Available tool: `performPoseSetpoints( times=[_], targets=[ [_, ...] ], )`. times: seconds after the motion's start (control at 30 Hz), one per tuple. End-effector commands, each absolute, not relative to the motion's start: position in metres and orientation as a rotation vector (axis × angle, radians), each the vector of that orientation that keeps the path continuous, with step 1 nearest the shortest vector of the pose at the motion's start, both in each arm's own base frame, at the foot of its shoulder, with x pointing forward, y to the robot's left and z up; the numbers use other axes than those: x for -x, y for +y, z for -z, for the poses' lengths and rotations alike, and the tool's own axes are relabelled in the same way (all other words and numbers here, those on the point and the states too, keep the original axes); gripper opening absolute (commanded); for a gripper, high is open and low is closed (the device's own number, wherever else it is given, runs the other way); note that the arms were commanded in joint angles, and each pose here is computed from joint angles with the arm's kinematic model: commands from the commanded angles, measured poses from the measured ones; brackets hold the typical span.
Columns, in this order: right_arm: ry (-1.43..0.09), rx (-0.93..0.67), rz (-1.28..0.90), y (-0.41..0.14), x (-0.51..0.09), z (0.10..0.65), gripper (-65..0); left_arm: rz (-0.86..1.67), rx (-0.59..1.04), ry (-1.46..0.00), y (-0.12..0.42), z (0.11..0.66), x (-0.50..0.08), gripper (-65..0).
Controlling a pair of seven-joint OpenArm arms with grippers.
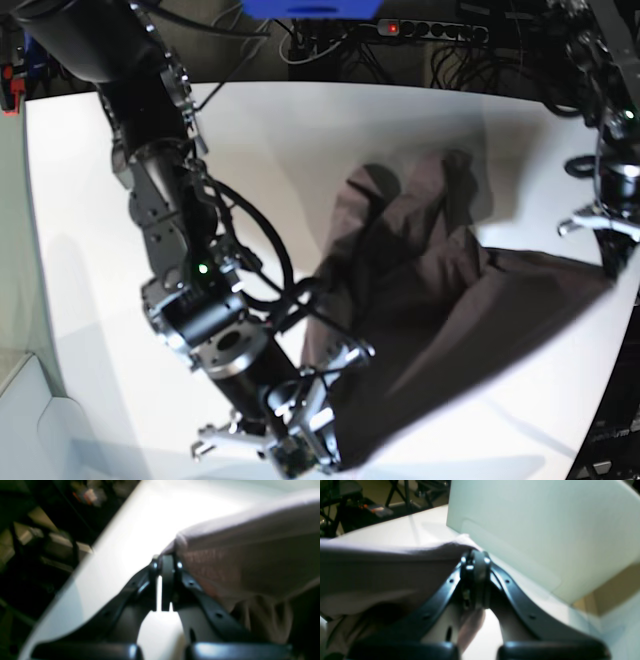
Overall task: Layout the t-shirt on the table in an organized manner, then fold the t-shirt properly
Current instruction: 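Grasp the shirt with the right gripper and lift it with both grippers, then lower the lifted shirt onto the table and release both grippers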
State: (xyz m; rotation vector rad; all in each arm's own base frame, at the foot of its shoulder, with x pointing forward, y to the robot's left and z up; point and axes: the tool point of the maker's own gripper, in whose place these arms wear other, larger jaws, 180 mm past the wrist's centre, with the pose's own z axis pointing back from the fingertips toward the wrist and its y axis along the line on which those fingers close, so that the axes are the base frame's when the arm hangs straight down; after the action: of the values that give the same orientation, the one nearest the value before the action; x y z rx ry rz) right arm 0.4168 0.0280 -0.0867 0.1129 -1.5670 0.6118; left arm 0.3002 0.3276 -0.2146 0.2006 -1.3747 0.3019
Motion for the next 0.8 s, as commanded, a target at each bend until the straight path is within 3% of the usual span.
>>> performPoseSetpoints(
  times=[0.0, 0.4, 0.77],
  targets=[
    [-1.664, -0.088, -0.596, 0.024, -0.418, 0.056, -65.0, -0.326, -0.263, -1.443, 0.343, 0.191, -0.301, -64.5],
    [-1.714, -0.034, -0.616, 0.011, -0.411, 0.042, -65.0, -0.278, -0.374, -1.753, 0.37, 0.062, -0.33, -64.5],
    [-1.716, 0.113, -0.585, -0.015, -0.417, 0.043, -65.0, -0.243, -0.33, -1.764, 0.358, 0.059, -0.35, -64.5]
  ],
)
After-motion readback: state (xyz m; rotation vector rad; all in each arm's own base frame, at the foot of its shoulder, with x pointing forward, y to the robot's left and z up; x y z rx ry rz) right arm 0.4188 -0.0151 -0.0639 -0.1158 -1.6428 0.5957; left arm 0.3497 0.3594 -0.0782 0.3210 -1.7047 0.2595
